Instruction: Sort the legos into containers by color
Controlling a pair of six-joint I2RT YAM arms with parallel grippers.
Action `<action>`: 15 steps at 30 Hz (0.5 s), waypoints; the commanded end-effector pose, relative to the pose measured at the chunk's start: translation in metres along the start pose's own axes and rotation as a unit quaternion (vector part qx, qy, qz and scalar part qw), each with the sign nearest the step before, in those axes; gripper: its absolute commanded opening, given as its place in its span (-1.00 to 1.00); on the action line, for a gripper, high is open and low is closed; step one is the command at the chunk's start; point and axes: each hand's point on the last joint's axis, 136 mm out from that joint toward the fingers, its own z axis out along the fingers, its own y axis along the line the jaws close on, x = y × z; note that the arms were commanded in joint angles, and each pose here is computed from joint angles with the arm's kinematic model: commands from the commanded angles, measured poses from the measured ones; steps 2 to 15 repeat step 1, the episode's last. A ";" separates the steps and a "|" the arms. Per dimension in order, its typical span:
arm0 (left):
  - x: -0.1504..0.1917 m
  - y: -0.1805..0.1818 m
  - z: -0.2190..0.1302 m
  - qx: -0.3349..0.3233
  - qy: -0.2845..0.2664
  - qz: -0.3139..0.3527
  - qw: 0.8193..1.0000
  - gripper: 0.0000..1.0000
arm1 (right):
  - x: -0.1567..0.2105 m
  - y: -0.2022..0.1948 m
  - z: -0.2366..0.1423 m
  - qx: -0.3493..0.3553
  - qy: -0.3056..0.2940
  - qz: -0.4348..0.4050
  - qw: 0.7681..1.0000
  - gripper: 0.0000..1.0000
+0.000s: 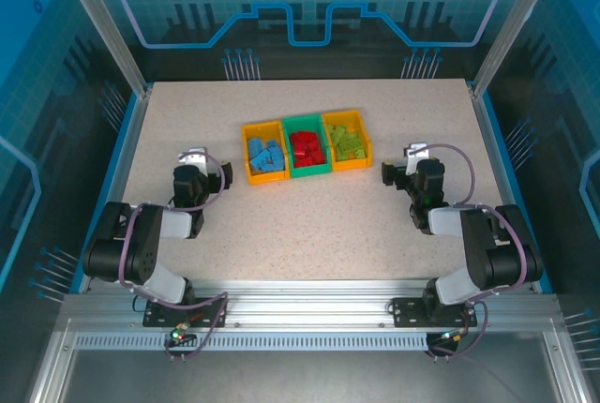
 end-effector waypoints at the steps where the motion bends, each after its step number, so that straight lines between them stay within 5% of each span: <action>1: -0.015 -0.007 0.002 0.015 -0.023 0.005 1.000 0.98 | -0.005 -0.001 0.001 -0.001 -0.012 -0.003 1.000 1.00; 15: -0.015 -0.007 0.002 0.015 -0.023 0.005 1.000 0.98 | -0.005 -0.001 0.001 -0.001 -0.012 -0.003 1.000 1.00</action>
